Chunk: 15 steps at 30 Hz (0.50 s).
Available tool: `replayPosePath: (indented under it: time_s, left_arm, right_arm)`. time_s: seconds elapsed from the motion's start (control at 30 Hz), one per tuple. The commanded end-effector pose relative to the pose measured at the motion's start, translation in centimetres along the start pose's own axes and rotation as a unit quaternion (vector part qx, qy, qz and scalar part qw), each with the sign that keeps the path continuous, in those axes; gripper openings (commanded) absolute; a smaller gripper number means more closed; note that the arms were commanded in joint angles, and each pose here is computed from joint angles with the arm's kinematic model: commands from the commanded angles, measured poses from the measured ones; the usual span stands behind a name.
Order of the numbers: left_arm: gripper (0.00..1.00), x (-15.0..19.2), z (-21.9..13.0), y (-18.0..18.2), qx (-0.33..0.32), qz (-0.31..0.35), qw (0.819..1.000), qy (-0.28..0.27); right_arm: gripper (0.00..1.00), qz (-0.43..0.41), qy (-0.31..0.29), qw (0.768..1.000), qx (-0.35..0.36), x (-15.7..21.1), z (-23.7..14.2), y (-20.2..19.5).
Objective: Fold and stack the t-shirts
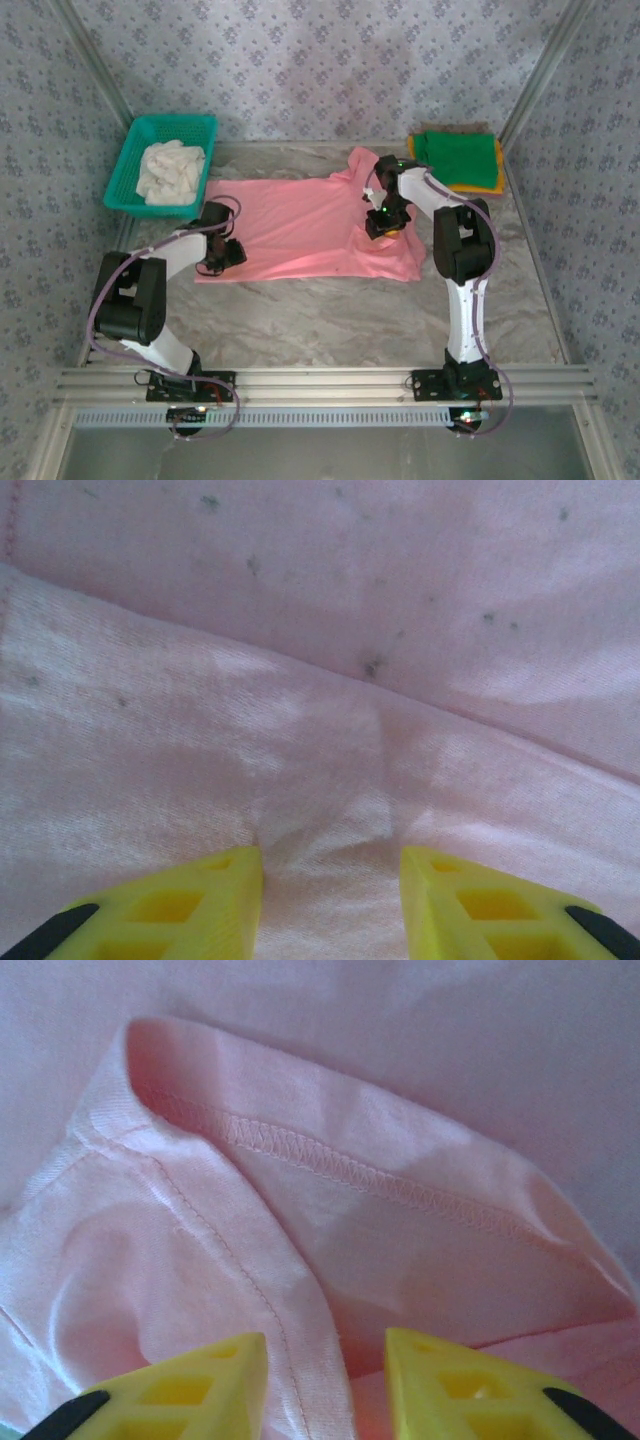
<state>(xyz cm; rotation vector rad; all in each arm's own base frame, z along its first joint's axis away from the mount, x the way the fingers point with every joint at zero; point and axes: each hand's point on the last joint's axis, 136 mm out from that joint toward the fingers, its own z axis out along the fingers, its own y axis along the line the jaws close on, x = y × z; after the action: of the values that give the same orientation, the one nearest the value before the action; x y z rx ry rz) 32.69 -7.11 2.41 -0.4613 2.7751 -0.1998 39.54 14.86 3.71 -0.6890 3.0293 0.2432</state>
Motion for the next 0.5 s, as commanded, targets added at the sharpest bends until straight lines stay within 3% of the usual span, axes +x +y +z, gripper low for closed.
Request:
replayPosePath:
  time_s: [0.0,0.07,0.13,0.2,0.47]
  left_arm:
    - [0.41,0.1,-0.2,0.1,0.005,0.004,1.0,0.004]
    - [0.41,0.0,-0.3,0.0,0.005,0.006,1.0,0.004]
    - [0.41,-0.1,-0.3,0.0,0.006,0.005,1.0,0.003]
    - [0.41,-0.2,-0.2,-0.2,0.009,0.004,1.0,0.002]
    - [0.41,0.2,-0.1,0.1,0.006,0.005,1.0,0.004]
  right_arm:
    - [0.28,0.006,0.022,1.0,-0.017,1.6,0.6,0.5]
    - [0.15,0.009,0.01,1.0,-0.022,1.3,0.4,0.7]
    - [0.11,0.009,-0.001,1.0,-0.026,0.8,-0.1,0.9]
    - [0.0,0.002,-0.013,1.0,-0.024,0.0,-0.6,0.9]
    - [0.0,-0.019,-0.045,0.999,0.004,-1.6,-2.3,1.1]
